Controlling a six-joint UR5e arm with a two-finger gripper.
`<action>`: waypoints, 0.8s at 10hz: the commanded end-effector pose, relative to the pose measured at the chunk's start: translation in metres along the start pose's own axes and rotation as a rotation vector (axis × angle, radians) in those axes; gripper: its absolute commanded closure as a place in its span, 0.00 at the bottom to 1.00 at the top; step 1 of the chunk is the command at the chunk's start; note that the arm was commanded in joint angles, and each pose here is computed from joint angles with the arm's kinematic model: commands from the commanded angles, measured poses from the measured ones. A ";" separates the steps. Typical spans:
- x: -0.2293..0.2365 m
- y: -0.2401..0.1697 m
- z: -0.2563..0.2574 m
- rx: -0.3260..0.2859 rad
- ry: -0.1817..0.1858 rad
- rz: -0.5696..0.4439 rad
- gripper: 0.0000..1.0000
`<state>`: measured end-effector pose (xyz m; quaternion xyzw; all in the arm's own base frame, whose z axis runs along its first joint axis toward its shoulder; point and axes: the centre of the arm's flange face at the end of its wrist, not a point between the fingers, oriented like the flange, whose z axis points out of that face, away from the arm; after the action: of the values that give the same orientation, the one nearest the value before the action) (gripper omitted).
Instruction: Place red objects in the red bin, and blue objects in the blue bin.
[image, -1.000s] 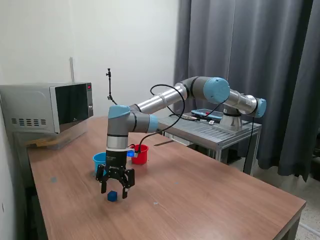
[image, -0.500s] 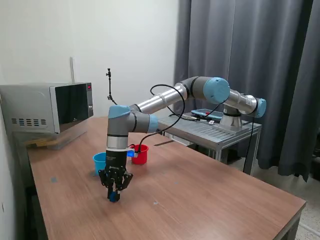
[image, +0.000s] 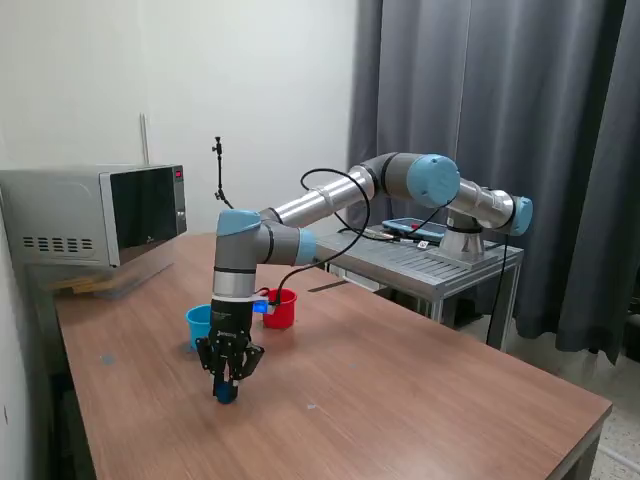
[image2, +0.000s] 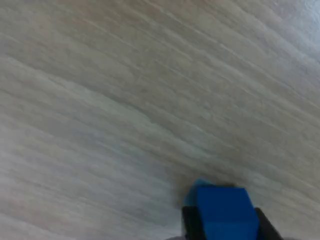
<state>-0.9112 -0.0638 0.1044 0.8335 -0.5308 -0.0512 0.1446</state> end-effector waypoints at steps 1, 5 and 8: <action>-0.001 0.005 -0.015 -0.007 -0.027 0.005 1.00; 0.001 0.014 -0.060 -0.029 -0.063 0.003 1.00; 0.006 0.018 -0.103 -0.033 -0.083 0.002 1.00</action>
<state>-0.9047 -0.0578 0.1850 0.8281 -0.5362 -0.0896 0.1366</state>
